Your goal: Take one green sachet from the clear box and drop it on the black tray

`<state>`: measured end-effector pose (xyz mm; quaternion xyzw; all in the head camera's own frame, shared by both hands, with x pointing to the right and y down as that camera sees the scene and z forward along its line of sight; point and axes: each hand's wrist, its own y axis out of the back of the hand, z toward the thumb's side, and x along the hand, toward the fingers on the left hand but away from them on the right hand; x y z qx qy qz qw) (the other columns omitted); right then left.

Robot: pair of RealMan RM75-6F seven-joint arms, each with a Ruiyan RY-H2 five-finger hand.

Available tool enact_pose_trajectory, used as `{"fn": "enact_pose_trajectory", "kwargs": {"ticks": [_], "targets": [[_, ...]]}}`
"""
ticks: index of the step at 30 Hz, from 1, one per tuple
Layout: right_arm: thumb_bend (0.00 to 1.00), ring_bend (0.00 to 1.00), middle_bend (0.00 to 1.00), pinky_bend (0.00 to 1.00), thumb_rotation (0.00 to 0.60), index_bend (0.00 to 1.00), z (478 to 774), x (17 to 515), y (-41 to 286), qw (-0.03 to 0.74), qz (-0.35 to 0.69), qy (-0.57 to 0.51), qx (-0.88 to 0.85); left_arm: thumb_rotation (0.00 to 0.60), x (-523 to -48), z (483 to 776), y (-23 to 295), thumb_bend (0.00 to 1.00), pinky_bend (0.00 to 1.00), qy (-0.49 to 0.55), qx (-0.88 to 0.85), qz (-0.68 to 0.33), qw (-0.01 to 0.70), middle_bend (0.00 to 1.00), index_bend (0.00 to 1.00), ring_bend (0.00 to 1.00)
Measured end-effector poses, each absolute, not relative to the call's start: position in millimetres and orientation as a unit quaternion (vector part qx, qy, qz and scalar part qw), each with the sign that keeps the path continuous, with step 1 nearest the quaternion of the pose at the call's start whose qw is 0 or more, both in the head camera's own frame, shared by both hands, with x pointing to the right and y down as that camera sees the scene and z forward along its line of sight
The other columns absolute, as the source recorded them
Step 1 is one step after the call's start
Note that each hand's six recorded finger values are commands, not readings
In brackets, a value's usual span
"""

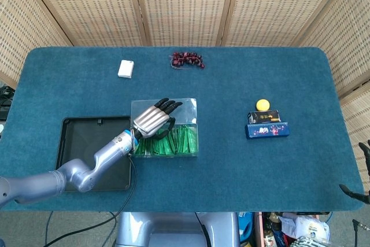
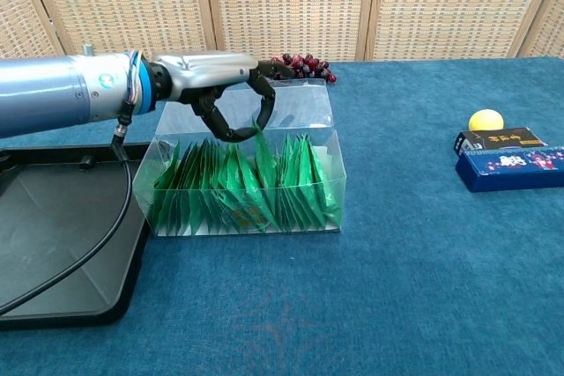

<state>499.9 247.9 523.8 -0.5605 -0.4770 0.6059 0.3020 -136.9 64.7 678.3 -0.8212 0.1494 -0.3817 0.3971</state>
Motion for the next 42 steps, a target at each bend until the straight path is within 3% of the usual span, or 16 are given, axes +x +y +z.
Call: {"fn": "enact_pose_trajectory", "kwargs": {"ticks": [18,26,34,42], "targets": [[0.00,0.00,0.00,0.00,0.600,0.00,517.6,490.8,250.1,0.311,0.595,-0.476,-0.568,0.600,-162.4,590.6,31.2,0.57,0.00,0.234,-0.816,-0.336,0.408,0.00,0.72,0.00],[0.00,0.00,0.00,0.00,0.600,0.00,512.9,482.3,252.5,0.318,0.585,-0.474,-0.576,0.600,-225.8,560.2,28.7,0.57,0.00,0.271,-0.790,-0.360,0.415,0.00,0.72,0.00],[0.00,0.00,0.00,0.00,0.600,0.00,511.4,475.9,254.3,0.321,0.579,-0.470,-0.583,0.600,-302.2,569.4,63.0,0.58,0.00,0.265,-0.781,-0.423,0.375,0.00,0.73,0.00],[0.00,0.00,0.00,0.00,0.600,0.00,514.0,470.2,255.3,0.322,0.579,-0.462,-0.590,0.600,-392.1,598.3,121.0,0.64,0.00,0.227,-0.767,-0.537,0.268,0.00,0.74,0.00]]}}
